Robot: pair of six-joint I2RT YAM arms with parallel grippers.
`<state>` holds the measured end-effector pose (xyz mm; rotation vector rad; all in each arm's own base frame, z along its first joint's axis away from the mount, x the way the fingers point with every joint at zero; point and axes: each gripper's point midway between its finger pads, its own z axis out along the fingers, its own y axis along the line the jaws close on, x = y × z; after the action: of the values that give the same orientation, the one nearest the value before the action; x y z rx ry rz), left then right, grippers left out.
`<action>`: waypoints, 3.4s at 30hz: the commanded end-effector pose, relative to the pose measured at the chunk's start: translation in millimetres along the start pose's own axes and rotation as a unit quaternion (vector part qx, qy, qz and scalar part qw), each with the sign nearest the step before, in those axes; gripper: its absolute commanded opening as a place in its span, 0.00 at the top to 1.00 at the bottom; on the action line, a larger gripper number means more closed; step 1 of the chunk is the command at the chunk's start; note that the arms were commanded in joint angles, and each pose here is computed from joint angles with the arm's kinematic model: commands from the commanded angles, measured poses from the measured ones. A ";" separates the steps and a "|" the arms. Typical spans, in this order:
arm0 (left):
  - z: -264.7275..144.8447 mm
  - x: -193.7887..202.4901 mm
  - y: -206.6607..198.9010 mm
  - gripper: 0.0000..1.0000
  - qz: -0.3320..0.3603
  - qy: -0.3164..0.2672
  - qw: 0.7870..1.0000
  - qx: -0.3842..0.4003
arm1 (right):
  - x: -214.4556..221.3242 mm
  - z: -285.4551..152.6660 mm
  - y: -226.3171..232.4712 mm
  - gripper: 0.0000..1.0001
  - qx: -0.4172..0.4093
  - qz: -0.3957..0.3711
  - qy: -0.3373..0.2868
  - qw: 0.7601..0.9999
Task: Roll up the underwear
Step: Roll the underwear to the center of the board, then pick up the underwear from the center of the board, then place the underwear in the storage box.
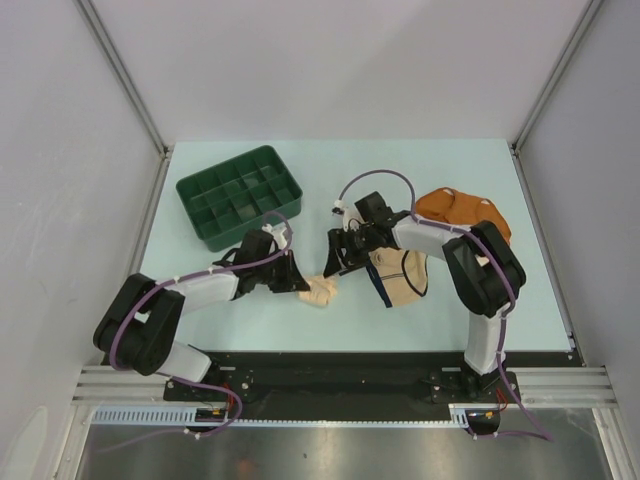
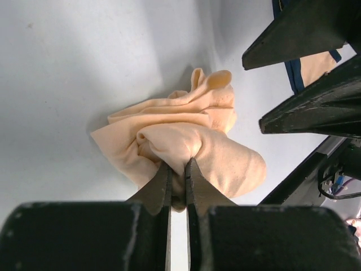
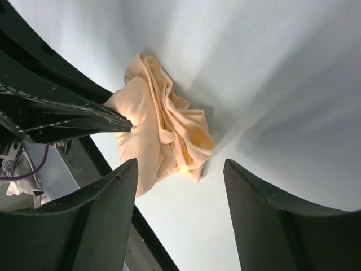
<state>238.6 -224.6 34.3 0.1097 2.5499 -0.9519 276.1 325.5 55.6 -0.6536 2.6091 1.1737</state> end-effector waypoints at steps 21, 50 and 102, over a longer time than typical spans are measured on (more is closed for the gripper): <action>3.1 13.8 17.2 1.00 0.017 0.031 0.998 -0.058 | 16.7 34.9 43.4 0.34 -0.070 -0.042 0.035 0.996; -149.1 -101.8 -89.3 0.09 0.161 -0.204 0.965 0.035 | -11.3 -60.2 135.0 1.00 -0.126 -0.241 -0.064 0.960; -151.0 15.1 -146.8 0.44 0.237 0.035 0.933 0.269 | 33.8 -98.3 193.5 1.00 -0.127 -0.366 0.029 0.921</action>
<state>147.7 -238.4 217.7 0.8233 2.1381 -1.3768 149.1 350.8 222.5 -1.5524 1.9877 1.2376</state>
